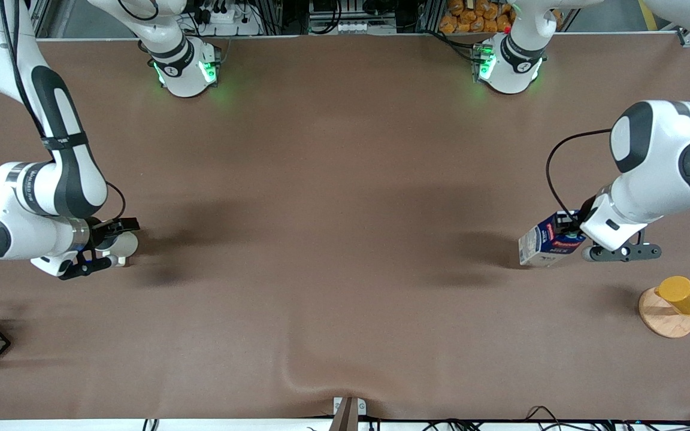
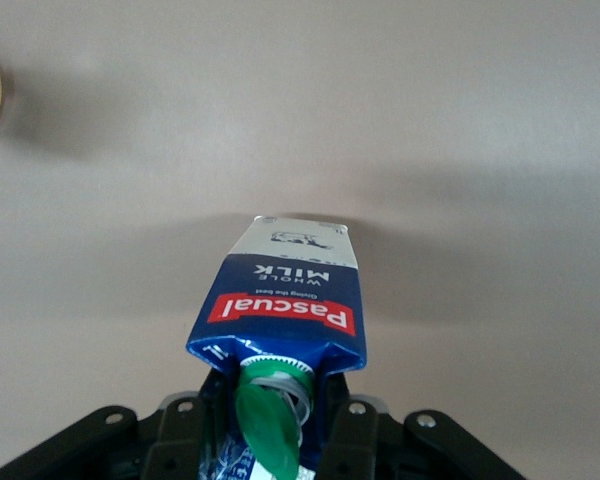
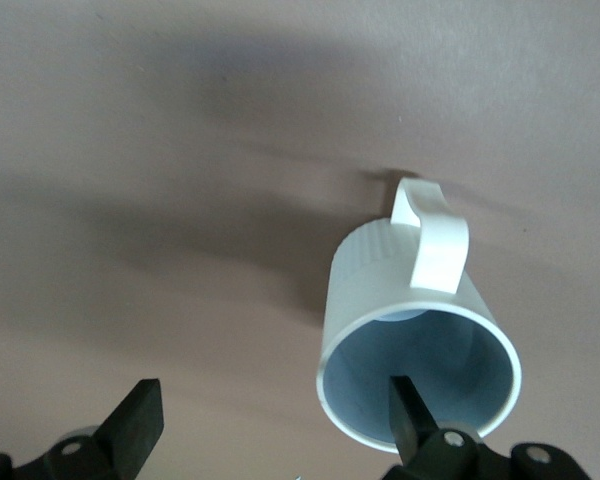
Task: Place milk next to cup
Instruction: 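Grasp the white mug with the right gripper while the left gripper holds the carton, then slide the white mug toward the table middle with the right gripper, then carry the milk carton toward the mug while the right gripper withdraws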
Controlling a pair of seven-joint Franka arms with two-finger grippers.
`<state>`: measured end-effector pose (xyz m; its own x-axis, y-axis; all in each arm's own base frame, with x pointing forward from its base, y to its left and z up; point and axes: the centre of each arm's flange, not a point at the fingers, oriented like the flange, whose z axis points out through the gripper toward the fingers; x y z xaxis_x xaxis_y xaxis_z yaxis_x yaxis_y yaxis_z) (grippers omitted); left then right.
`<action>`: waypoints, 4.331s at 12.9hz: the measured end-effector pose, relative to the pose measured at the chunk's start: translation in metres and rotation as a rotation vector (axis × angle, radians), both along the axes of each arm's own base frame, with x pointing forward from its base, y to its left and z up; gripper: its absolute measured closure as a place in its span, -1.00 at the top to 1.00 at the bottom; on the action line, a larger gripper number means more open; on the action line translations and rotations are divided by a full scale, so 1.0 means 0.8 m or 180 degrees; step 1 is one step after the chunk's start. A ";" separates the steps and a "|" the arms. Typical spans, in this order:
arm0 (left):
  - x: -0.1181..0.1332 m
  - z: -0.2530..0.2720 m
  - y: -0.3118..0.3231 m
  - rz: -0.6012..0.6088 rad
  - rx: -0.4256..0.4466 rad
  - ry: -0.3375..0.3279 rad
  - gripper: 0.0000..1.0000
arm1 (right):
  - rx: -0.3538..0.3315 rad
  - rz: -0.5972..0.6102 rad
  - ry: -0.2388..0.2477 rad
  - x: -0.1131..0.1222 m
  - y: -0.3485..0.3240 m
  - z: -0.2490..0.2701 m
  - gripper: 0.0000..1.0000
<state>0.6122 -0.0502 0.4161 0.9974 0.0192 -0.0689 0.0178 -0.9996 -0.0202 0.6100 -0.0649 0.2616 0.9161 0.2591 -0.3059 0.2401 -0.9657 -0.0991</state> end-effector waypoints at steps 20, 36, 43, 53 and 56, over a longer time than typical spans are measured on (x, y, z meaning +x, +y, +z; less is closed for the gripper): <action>-0.026 0.149 -0.083 -0.0326 -0.0042 -0.0109 -0.22 | -0.0096 0.0112 -0.0603 0.061 0.176 0.096 -0.87; -0.024 0.149 -0.079 -0.0309 -0.0043 -0.0104 -0.22 | 0.0148 -0.0518 -0.0249 -0.106 0.678 -0.032 -0.76; -0.028 0.147 -0.084 -0.0333 -0.0040 -0.0053 -0.22 | 0.0192 -0.0700 -0.0337 -0.056 0.622 0.089 0.67; -0.116 0.153 -0.308 -0.0199 -0.0278 0.0099 -0.22 | 0.0222 -0.0818 -0.0542 0.028 0.200 0.225 1.00; -0.158 0.144 -0.378 -0.0135 -0.0277 0.0207 -0.22 | 0.0003 -0.0813 -0.0671 0.005 0.139 0.274 1.00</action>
